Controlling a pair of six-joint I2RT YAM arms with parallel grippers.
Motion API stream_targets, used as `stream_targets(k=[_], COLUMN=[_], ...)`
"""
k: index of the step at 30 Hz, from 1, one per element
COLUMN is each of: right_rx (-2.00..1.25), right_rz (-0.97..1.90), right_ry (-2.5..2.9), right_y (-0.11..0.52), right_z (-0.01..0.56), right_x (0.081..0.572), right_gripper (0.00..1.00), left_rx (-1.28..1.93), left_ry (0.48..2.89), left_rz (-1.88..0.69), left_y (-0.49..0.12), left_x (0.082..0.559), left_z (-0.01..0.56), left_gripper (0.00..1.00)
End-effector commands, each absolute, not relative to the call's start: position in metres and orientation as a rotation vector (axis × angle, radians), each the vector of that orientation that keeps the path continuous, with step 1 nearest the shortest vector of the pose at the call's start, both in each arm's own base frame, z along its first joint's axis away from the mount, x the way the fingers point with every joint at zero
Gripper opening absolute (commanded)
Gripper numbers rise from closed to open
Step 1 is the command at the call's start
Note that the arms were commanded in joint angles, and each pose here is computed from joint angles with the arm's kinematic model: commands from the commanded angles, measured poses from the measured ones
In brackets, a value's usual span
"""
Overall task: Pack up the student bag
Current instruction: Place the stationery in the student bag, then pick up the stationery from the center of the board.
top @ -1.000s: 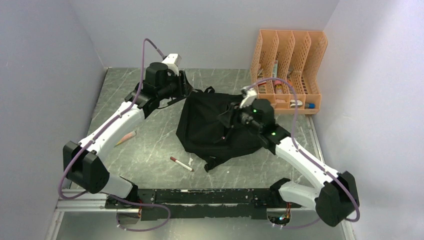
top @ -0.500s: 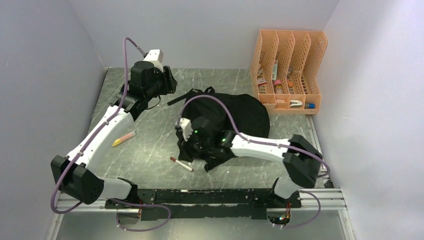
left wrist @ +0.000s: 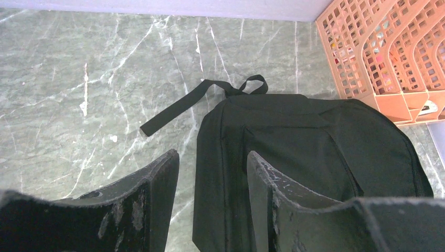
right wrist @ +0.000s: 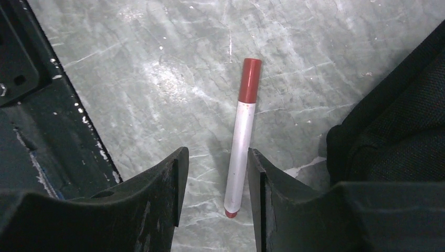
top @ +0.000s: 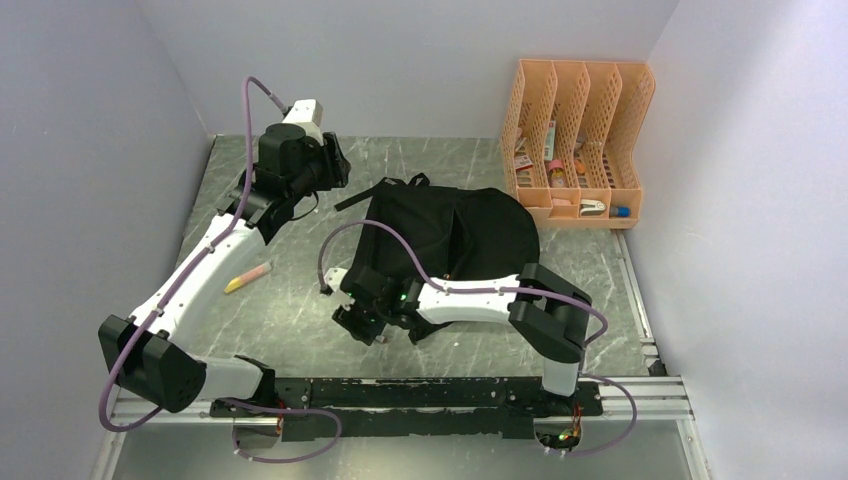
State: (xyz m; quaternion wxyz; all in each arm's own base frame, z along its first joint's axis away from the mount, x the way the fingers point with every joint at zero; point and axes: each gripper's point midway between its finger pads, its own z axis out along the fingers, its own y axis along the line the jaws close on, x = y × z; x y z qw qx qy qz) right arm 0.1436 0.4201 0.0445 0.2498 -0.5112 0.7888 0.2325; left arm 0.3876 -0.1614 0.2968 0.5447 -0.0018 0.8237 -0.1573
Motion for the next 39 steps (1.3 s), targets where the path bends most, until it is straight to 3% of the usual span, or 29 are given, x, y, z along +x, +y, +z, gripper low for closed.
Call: stream_targets(k=[1, 12, 26, 33, 39], right_rx=[-1.384, -1.396, -1.421, -1.408, -1.281], right_rz=[0.533, 0.493, 0.411, 0.540, 0.717], right_ry=[2.148, 2.198, 2.238, 2.201, 2.079], right_y=[0.417, 0.414, 0.403, 0.415, 0.430], right_z=[0.042, 0.023, 0.009, 0.029, 0.079], right_x=[0.154, 0.153, 0.153, 0.146, 0.146], right_gripper=[0.49, 0.45, 0.18, 0.00, 0.00], left_rx=[-0.012, -0.010, -0.016, -0.013, -0.013], left_ry=[1.937, 1.942, 1.949, 1.952, 1.953], left_rz=[-0.350, -0.366, -0.355, -0.359, -0.349], left_y=[-0.153, -0.156, -0.152, -0.153, -0.151], left_x=[0.385, 0.386, 0.385, 0.385, 0.385], left_z=[0.302, 0.300, 0.296, 0.294, 0.294], left_gripper=[0.55, 0.55, 0.55, 0.55, 0.56])
